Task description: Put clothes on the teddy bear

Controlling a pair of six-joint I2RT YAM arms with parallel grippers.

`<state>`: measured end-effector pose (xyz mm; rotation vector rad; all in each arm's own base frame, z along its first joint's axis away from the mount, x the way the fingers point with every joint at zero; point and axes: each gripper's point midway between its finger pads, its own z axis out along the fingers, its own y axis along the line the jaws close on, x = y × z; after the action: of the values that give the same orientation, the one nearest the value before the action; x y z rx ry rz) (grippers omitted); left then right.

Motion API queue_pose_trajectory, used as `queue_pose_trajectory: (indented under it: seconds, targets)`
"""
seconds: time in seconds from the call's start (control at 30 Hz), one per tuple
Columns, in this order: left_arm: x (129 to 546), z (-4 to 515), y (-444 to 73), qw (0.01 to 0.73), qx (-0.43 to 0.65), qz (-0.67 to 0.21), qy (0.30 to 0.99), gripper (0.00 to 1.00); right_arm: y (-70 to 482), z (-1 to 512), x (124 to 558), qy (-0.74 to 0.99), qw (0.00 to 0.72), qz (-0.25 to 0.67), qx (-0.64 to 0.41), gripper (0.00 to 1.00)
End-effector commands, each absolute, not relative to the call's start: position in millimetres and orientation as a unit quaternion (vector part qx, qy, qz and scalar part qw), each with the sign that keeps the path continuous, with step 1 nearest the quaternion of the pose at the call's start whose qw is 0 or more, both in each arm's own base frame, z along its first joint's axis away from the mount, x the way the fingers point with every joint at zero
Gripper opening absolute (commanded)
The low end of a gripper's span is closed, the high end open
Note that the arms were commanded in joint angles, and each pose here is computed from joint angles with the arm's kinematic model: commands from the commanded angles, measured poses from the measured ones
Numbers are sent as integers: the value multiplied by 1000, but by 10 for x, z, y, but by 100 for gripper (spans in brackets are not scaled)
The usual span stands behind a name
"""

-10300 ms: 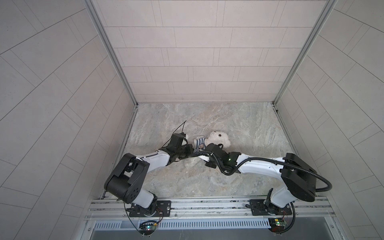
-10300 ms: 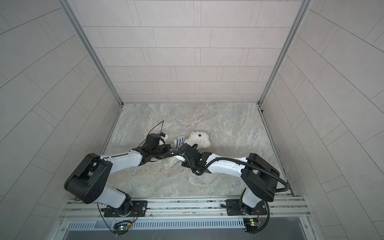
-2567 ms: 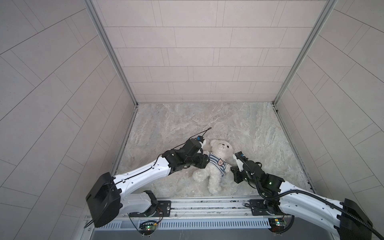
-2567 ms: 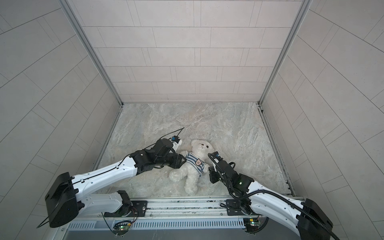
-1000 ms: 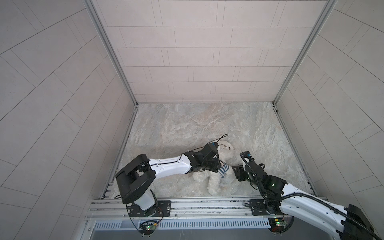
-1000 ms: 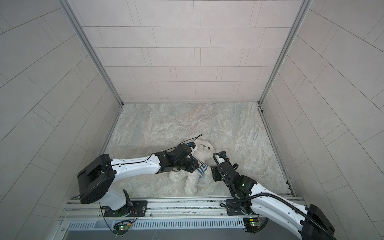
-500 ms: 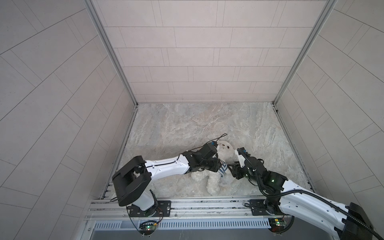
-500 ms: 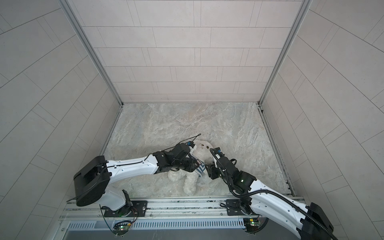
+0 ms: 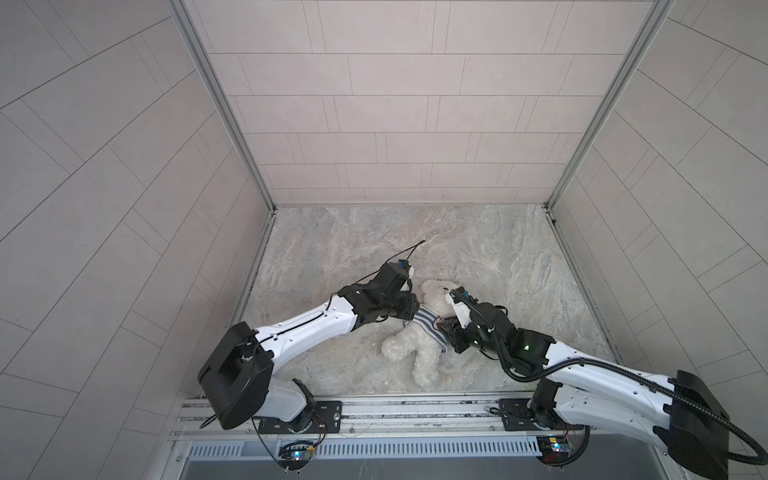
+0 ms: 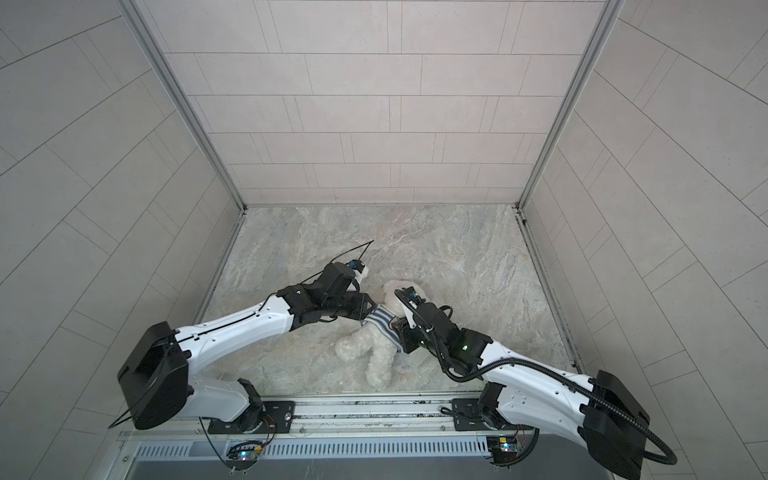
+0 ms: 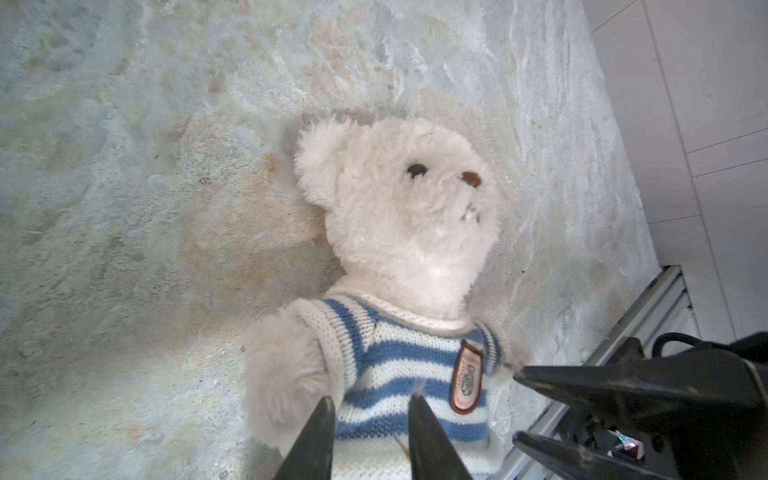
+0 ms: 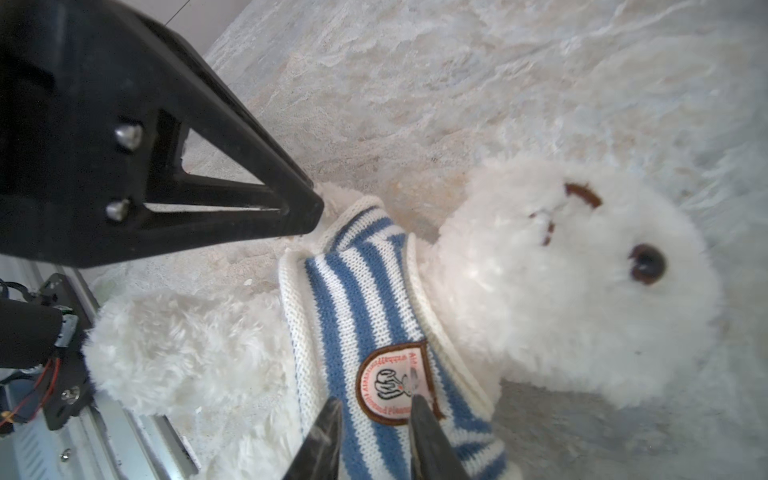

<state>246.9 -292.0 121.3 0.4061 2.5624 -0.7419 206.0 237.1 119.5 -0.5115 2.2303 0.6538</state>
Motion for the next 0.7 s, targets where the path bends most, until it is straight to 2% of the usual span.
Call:
queue_pose_trajectory:
  seconds: [0.0,0.13,0.4,0.67]
  targets:
    - [2379,1129,-2979,199,172,-267,927,32,2437,1178,2042,868,374,261,-199,24]
    - [2252,958,-2951,184,178,-252,933,28,2424,1039,1966,876,359,256,-197,20]
    - [1991,644,-2808,165,196,-200,946,25,2292,792,1818,889,337,248,-188,18]
    - [1941,568,-2747,162,192,-193,948,24,2136,575,1754,896,332,239,-170,15]
